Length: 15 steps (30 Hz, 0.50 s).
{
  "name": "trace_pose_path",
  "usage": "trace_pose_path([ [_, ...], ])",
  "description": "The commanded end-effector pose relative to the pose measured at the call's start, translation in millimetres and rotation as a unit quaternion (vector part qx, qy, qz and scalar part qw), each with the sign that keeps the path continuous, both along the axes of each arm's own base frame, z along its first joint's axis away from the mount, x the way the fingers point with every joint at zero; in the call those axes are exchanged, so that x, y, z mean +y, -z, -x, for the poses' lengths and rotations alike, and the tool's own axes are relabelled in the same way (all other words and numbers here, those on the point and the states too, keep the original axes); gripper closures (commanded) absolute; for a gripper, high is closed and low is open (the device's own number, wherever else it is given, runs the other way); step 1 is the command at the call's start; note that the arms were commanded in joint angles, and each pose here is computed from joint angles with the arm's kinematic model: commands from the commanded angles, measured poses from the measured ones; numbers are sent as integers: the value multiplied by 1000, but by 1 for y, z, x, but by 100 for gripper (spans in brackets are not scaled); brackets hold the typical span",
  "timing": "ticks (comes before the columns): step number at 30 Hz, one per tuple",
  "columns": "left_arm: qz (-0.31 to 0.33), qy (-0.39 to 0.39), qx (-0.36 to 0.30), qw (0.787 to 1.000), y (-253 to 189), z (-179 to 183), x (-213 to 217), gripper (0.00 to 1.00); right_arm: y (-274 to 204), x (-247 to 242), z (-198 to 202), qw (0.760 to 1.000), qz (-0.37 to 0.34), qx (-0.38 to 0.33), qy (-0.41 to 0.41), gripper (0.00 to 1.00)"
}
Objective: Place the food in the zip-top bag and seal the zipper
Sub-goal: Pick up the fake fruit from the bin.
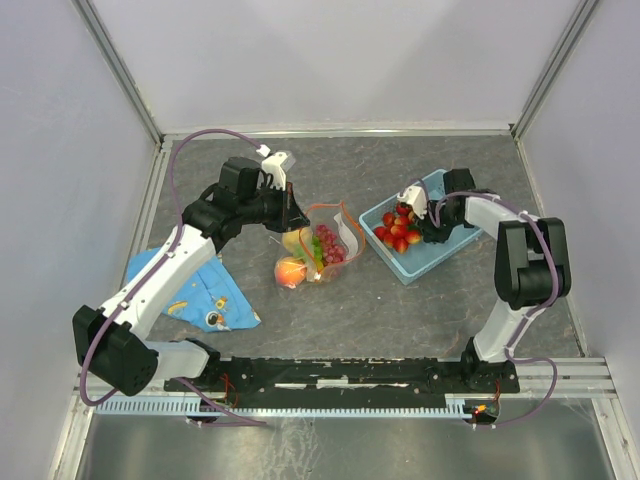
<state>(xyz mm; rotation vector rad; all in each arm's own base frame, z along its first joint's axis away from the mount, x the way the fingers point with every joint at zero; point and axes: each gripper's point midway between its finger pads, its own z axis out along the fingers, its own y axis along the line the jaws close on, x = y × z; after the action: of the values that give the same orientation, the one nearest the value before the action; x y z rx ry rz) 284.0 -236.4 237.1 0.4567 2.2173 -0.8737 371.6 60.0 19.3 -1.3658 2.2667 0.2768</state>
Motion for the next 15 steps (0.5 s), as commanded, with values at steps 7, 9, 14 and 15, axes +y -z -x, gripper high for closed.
trace_pose_path([
  [7, 24, -14, -16, 999, -15, -6, -1, 97, -64, -12, 3, 993, 2, -85, 87, 98],
  [9, 24, -13, -16, 999, -15, -6, -1, 97, -78, -14, 6, 989, 5, -107, 100, 98],
  [14, 25, -13, -15, 999, -15, -6, -2, 97, -115, -21, 9, 977, 30, -161, 133, 98],
  [15, 25, -13, -15, 999, -16, -7, -2, 97, -122, -20, 11, 976, 32, -170, 135, 98],
])
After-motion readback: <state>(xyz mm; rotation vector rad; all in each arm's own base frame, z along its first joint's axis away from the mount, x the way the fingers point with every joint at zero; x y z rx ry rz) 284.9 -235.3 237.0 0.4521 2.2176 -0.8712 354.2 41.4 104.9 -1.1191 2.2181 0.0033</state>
